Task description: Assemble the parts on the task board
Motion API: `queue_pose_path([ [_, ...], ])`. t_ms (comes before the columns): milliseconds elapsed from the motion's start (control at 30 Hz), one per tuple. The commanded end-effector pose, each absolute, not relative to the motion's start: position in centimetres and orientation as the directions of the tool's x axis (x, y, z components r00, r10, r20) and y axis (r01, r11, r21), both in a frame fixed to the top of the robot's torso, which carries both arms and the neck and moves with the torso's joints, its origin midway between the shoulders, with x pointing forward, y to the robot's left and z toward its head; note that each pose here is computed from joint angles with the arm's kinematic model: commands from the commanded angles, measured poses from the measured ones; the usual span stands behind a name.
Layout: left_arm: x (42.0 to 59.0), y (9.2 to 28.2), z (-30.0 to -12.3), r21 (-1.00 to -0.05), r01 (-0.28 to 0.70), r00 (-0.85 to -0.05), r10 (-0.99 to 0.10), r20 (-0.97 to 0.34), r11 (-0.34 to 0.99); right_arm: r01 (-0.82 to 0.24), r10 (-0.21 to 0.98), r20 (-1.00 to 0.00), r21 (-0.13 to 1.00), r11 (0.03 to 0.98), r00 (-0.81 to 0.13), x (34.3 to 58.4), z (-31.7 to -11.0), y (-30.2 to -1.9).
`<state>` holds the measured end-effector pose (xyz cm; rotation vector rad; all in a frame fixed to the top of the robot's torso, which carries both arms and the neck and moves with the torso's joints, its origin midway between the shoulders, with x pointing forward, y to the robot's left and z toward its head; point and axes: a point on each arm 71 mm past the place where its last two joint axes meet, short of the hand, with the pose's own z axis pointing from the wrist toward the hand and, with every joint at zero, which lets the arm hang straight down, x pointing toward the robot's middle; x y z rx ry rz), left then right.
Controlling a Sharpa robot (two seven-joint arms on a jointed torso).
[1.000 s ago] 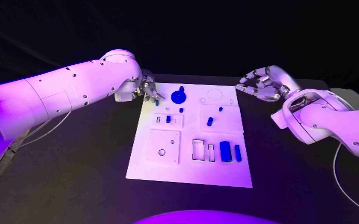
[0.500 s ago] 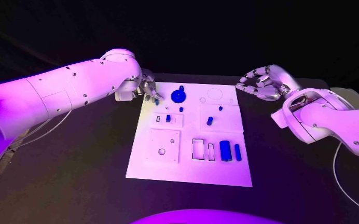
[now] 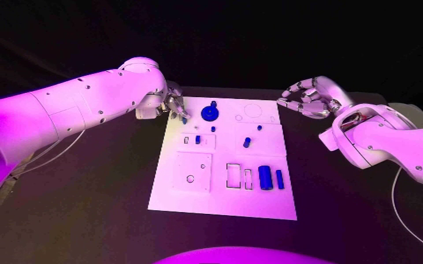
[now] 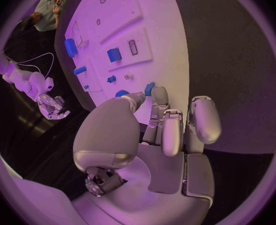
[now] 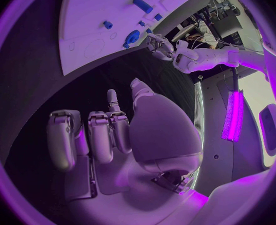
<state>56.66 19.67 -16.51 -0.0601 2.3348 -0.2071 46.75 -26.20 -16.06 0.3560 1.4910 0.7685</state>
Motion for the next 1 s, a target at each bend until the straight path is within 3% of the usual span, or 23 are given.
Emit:
queue_pose_path([
  [33,56.59,19.47,-16.68,-0.171,0.025,-0.713,-0.103,-0.694,0.985,-0.253,0.641,-0.761,0.643,0.722,-0.104,46.68,-16.07,-26.01],
  [1000,56.47,19.71,-17.19,-0.197,0.004,-0.745,-0.128,-0.655,0.980,-0.254,0.642,-0.760,0.643,0.722,-0.102,46.62,-16.04,-26.09],
])
